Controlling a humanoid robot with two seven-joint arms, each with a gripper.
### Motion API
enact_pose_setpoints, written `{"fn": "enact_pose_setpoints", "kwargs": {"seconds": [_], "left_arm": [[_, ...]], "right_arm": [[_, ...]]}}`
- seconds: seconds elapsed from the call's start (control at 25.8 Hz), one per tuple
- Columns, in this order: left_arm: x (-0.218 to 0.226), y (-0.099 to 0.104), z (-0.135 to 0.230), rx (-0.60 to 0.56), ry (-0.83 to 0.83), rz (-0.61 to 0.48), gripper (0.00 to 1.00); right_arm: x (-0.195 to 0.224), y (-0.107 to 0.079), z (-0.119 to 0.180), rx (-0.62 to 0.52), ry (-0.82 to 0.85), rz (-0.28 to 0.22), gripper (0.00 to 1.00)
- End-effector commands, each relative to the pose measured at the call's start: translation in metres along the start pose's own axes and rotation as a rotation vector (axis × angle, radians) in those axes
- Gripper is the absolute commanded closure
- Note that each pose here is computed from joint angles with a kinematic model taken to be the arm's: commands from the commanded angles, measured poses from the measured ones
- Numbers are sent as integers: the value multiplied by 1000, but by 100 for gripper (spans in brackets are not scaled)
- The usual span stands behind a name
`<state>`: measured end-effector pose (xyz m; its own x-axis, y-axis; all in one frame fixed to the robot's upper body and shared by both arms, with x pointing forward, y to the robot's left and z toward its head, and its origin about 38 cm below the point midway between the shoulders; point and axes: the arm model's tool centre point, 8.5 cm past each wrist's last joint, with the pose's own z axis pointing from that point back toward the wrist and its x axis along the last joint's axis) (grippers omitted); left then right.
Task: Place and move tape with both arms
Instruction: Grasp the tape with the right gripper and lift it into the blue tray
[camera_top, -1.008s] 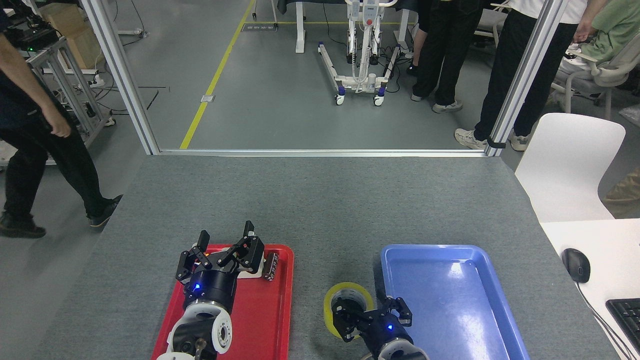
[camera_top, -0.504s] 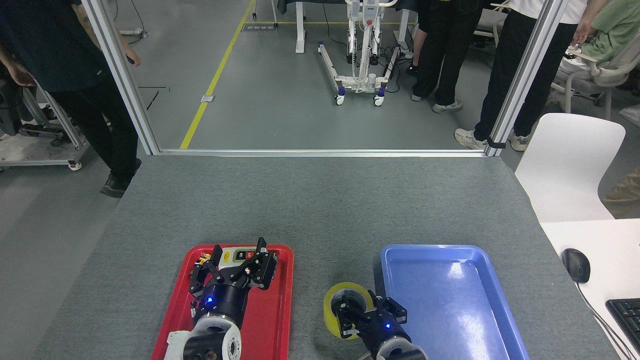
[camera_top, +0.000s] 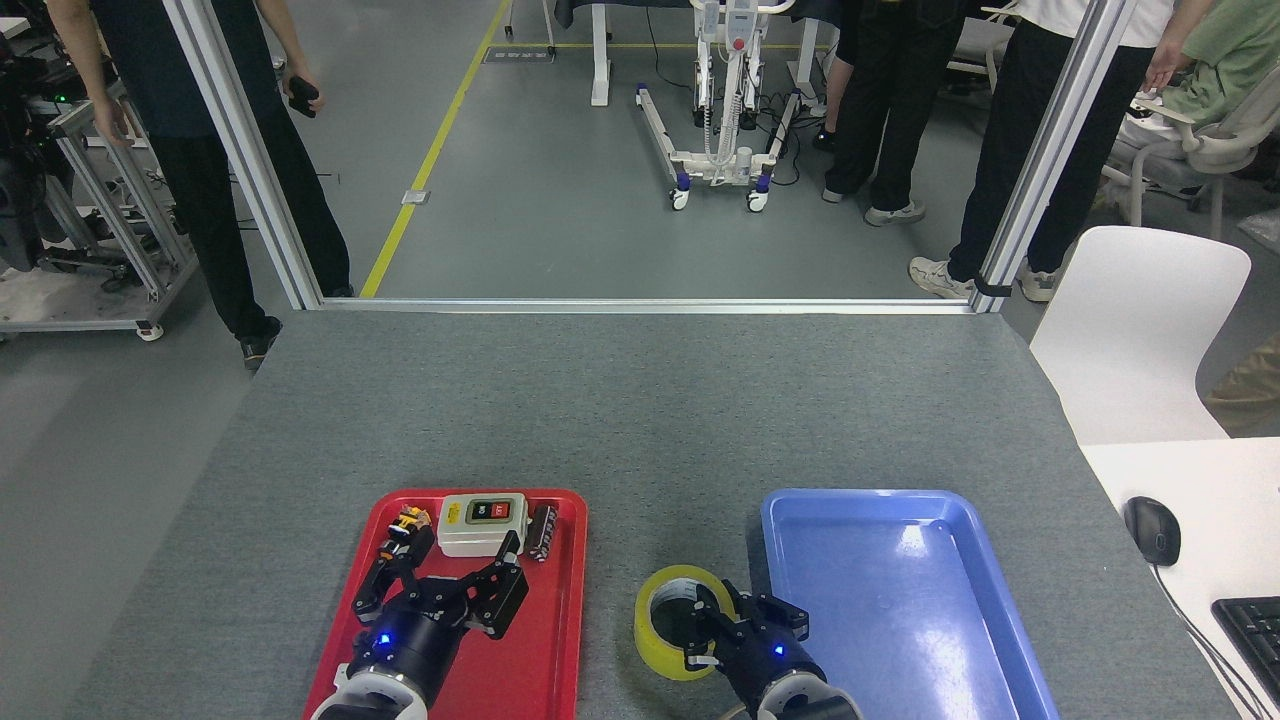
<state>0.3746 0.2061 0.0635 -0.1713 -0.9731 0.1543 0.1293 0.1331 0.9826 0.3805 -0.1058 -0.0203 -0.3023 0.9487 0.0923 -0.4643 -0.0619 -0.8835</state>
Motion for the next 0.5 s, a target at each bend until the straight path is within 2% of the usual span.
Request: {"fn": "enact_pose_setpoints", "kwargs": {"seconds": [0.0,0.16,0.27,0.43,0.47], "left_arm": [[-7,4,-1,11,18,3,1],[-8,5,-1,15,26,6,1],[-11,6,-1,19,37,5,1],[-17,12,0,53,59,11,1],[-18,13,0,64,62,11,1]], "right_arm": [[-2,-15,3,-56,3,3,100],[-5,-36,11,-115,6,-5,100],[-27,-47,20,-138,37,-12,100],[-63,-49,49,-143,77,-49,100],[-74,-45,56,-138,95,-59,100]]}}
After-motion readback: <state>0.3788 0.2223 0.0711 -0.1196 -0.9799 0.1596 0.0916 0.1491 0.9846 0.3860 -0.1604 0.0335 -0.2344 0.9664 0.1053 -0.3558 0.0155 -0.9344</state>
